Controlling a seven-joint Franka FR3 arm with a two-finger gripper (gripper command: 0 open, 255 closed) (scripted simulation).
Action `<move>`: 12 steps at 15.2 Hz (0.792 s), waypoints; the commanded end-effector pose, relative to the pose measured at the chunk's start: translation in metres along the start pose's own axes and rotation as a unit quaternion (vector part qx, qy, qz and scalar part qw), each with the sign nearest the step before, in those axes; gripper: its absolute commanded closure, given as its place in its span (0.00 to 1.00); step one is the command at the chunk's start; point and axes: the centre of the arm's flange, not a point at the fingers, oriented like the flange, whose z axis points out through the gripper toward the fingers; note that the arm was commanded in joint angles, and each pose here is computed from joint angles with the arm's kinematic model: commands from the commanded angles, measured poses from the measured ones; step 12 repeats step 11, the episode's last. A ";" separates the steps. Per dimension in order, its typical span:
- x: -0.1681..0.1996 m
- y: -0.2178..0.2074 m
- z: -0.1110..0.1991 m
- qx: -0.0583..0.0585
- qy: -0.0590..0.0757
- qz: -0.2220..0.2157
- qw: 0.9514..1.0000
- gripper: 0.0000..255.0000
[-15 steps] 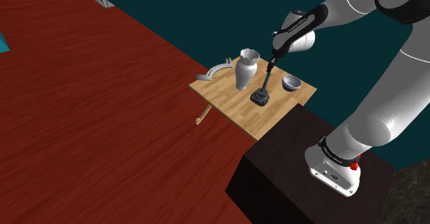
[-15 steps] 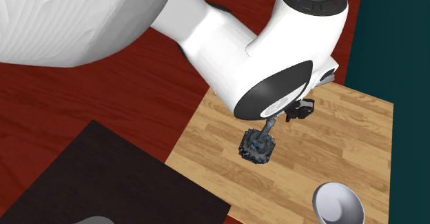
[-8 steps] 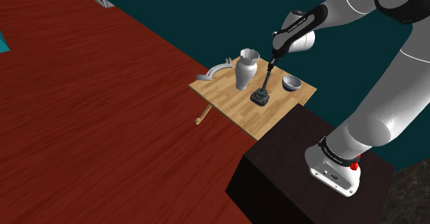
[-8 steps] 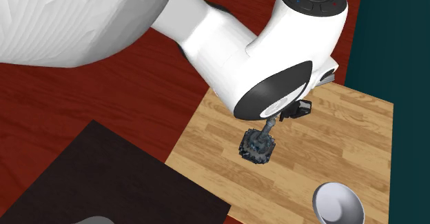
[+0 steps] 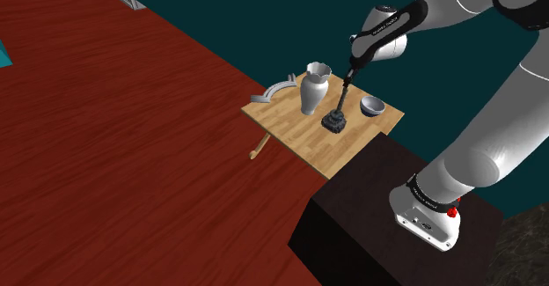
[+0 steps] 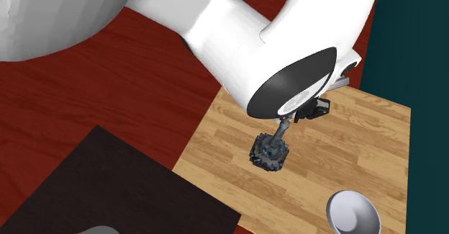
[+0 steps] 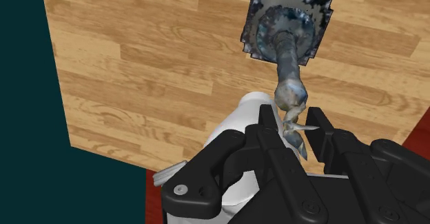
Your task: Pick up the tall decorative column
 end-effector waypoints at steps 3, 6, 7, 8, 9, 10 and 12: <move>0.003 0.004 -0.021 0.000 0.000 0.000 1.000 1.00; 0.005 0.006 -0.037 0.000 0.000 0.000 1.000 1.00; 0.005 0.007 -0.042 0.000 0.000 0.000 1.000 1.00; 0.006 0.007 -0.047 0.000 0.000 0.000 1.000 1.00; 0.006 0.008 -0.053 0.000 0.000 0.000 1.000 1.00; 0.006 0.008 -0.053 0.000 0.000 0.000 1.000 1.00; 0.006 0.008 -0.053 0.000 0.000 0.000 1.000 1.00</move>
